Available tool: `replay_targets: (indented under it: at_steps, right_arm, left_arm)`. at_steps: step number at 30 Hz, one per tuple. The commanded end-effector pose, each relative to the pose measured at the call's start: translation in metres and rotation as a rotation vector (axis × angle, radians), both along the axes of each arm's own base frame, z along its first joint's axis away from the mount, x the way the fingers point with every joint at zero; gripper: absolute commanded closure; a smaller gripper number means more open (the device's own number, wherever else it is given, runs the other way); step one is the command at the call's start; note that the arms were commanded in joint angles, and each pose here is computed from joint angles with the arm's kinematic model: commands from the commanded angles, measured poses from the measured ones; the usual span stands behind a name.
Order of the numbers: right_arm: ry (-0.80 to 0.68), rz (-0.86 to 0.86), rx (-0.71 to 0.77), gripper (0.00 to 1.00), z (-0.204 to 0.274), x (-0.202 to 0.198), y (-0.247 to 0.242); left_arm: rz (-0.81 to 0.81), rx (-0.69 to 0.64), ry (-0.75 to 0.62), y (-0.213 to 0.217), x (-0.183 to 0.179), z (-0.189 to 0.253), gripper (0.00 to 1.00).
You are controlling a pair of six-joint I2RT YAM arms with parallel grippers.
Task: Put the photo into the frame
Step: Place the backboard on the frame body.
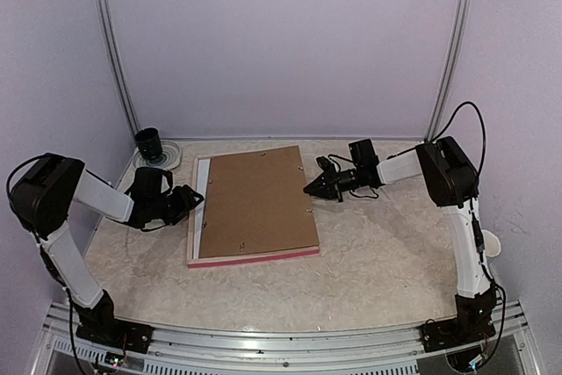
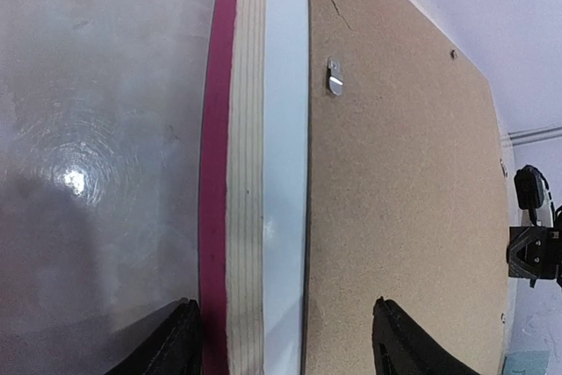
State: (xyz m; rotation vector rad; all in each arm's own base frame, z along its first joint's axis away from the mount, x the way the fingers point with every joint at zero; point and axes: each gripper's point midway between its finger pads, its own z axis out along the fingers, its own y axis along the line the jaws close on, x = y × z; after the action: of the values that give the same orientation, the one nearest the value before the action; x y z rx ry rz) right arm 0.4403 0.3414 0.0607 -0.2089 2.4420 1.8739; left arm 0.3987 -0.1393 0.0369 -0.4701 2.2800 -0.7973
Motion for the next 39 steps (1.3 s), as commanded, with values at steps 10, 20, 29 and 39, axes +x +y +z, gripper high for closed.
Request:
replay_targets:
  at_steps: [10,20,29,39]
  right_arm:
    - [-0.079,-0.016,-0.088,0.96,-0.004,0.013,-0.004]
    - [-0.104,0.013,-0.123,0.92,-0.011,0.011,0.010]
    - [-0.119,-0.017,-0.195,0.80,-0.019,0.018,0.004]
    - [-0.188,-0.084,-0.387,0.62,-0.022,0.025,-0.018]
  left_arm:
    - [-0.030,0.037,0.157,-0.003,-0.022,-0.040,0.38]
    - [-0.056,0.035,0.167,-0.012,-0.022,-0.045,0.42]
    - [-0.060,0.043,0.173,-0.012,-0.022,-0.048,0.44]
    - [-0.062,0.038,0.182,-0.012,-0.026,-0.051,0.44]
